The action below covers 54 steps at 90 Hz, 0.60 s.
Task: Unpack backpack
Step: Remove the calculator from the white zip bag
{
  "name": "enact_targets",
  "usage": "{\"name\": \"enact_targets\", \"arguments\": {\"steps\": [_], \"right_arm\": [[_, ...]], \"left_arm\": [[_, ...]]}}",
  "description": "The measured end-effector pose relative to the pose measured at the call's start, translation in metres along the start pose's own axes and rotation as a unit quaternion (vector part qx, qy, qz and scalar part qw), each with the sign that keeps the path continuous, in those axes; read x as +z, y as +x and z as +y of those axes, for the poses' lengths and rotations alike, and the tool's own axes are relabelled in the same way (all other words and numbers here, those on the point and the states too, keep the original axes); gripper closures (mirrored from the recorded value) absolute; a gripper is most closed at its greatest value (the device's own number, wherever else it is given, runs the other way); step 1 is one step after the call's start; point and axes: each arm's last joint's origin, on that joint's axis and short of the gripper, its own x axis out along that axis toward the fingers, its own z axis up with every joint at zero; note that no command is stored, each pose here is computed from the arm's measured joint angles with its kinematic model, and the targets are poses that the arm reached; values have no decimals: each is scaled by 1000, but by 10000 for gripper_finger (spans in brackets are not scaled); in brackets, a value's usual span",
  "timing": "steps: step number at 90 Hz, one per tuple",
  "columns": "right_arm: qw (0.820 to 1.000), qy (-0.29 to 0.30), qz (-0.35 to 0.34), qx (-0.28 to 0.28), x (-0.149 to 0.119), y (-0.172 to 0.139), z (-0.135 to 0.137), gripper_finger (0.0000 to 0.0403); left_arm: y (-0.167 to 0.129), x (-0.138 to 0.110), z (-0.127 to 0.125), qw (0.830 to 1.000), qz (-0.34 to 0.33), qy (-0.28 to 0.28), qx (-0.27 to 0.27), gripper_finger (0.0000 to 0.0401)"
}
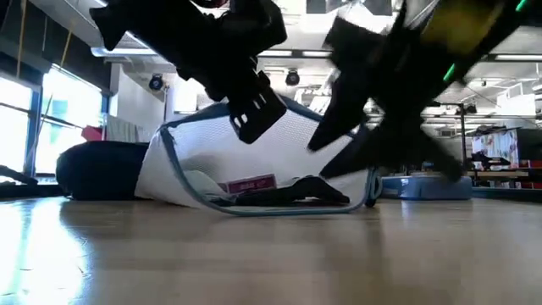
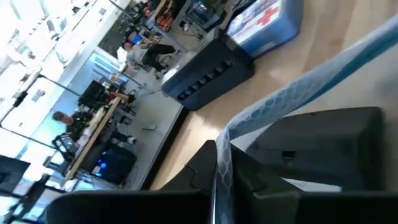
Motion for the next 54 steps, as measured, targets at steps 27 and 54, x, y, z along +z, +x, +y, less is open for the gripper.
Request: {"name": "enact_targets", "arguments": {"steps": [27, 54], "right_arm": [[996, -22, 67, -51, -16, 46, -14, 205], [988, -101, 112, 8, -31, 50, -14, 205]], "left_arm": [[-3, 0, -2, 1000, -5, 18, -15, 401], [-5, 0, -3, 1000, -7, 21, -18, 401]]}}
